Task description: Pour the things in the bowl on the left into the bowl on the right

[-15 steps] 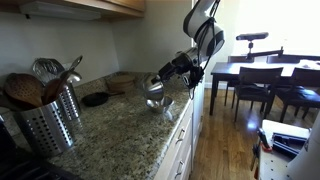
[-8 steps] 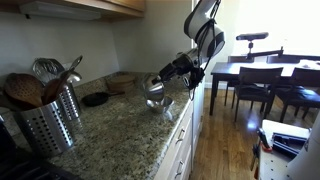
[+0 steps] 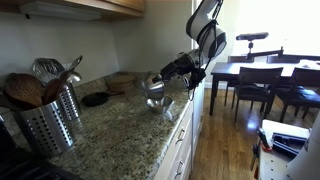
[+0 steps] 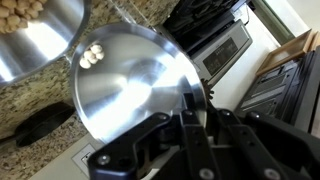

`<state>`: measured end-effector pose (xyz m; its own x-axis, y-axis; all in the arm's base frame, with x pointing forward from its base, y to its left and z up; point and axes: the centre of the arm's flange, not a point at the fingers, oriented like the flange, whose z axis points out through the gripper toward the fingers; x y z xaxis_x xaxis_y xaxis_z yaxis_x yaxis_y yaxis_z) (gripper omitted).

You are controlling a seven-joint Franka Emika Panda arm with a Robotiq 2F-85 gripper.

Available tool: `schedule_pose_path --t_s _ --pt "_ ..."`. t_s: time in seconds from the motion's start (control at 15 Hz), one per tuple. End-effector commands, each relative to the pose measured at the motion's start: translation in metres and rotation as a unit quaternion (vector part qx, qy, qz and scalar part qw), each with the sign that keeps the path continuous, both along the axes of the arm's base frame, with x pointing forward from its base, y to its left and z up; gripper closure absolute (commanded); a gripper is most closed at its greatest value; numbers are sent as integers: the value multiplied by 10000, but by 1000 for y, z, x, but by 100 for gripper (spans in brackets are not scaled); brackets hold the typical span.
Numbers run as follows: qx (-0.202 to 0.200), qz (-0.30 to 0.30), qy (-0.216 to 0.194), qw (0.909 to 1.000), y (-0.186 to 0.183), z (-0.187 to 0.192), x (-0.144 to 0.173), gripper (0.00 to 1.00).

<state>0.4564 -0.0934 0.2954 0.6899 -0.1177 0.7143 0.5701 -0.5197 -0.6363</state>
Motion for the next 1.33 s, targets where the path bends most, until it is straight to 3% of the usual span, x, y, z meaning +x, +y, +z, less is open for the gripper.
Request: schedule_pose_path --t_s 0.0,1.27 --pt "228 -39 -206 9995 -4 -4 -8 92" --pt "428 -66 -351 9984 -12 -11 -16 92"
